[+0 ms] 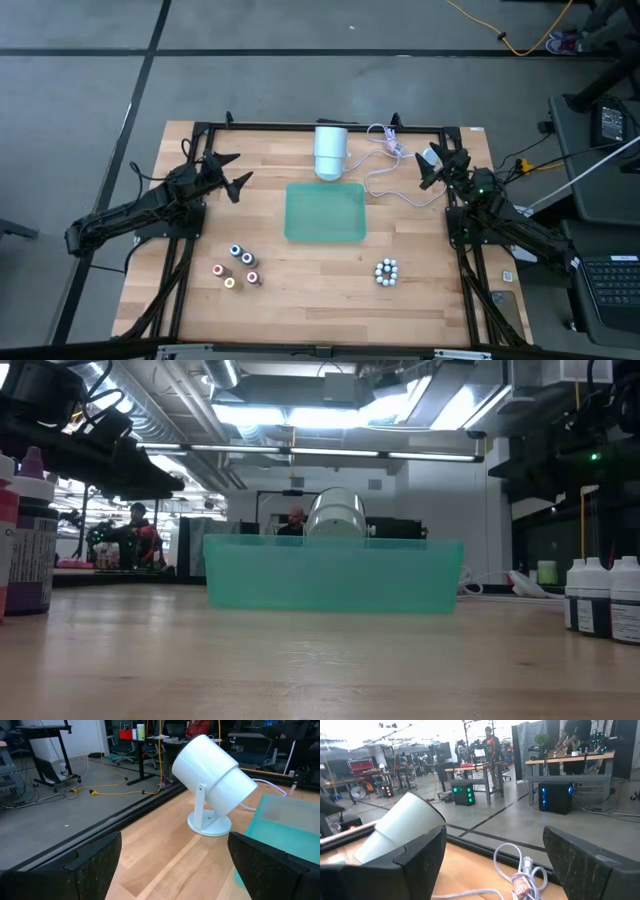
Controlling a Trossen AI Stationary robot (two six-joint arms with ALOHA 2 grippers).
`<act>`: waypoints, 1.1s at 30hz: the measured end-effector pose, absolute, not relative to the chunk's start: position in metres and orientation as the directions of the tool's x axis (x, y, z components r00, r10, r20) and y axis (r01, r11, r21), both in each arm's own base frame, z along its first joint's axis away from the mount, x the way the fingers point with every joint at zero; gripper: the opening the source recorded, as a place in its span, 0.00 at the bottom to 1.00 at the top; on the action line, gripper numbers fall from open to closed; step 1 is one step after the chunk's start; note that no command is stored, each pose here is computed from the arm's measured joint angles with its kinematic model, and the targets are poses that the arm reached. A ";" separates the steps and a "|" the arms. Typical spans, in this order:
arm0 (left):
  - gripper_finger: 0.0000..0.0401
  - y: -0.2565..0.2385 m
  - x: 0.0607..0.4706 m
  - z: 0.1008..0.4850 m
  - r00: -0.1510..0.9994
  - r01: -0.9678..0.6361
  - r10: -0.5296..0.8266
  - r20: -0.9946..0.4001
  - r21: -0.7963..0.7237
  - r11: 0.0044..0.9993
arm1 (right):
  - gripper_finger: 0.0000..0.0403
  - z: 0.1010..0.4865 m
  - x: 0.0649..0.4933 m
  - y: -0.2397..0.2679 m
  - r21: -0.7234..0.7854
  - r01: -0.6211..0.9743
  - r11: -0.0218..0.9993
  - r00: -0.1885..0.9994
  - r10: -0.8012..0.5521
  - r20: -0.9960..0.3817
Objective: Pick & Place food coloring
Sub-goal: Put the bottom small black food coloring bottle into the green bin
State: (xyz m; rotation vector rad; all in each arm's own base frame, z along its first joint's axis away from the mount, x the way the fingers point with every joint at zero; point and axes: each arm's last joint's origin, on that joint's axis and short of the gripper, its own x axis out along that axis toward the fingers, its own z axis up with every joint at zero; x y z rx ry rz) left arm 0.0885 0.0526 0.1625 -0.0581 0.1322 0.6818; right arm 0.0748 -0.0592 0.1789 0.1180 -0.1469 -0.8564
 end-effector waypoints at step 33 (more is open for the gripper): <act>0.90 0.053 0.088 0.163 0.769 -0.631 0.624 -0.141 -0.010 0.775 | 0.83 0.452 0.109 -0.081 0.273 0.913 0.302 0.402 -0.777 -0.484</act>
